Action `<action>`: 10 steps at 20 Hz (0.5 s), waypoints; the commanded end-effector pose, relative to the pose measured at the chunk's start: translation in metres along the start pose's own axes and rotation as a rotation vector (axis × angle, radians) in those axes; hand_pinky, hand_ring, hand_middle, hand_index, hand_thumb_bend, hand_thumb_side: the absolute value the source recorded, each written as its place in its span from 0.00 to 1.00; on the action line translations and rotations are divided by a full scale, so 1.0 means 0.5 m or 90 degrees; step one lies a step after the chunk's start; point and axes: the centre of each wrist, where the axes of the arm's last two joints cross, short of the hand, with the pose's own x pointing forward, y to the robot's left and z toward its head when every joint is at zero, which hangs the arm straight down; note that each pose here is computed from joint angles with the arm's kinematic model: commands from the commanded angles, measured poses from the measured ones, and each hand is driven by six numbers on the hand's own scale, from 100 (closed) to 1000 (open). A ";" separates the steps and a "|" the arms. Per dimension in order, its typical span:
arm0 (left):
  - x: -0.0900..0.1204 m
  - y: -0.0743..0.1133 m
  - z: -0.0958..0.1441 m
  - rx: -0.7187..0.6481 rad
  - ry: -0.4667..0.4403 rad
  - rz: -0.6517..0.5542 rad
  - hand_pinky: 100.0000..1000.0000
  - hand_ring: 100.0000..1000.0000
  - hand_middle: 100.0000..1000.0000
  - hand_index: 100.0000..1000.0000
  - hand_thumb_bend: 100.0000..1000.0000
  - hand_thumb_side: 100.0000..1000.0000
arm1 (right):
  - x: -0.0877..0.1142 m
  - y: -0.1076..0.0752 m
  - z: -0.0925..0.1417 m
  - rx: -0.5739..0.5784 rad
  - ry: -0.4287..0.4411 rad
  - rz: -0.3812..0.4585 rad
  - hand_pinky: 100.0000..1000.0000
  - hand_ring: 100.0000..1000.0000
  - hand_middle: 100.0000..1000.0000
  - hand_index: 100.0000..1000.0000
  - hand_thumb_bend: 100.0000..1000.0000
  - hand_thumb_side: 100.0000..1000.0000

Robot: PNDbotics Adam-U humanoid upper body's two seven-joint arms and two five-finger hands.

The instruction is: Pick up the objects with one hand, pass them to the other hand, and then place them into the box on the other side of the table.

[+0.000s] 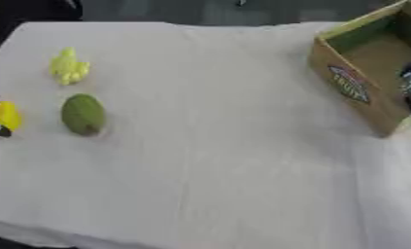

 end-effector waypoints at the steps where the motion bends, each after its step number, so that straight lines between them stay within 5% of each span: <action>1: -0.018 0.033 0.011 0.025 0.021 0.008 0.70 0.76 0.73 0.80 0.75 0.20 | 0.012 -0.007 -0.006 0.003 -0.016 0.012 1.00 0.84 0.77 0.95 0.00 0.59; 10: -0.017 0.015 -0.007 0.035 0.035 0.032 0.69 0.75 0.72 0.77 0.63 0.15 | 0.011 -0.005 -0.005 0.003 -0.015 0.010 1.00 0.84 0.77 0.95 0.00 0.60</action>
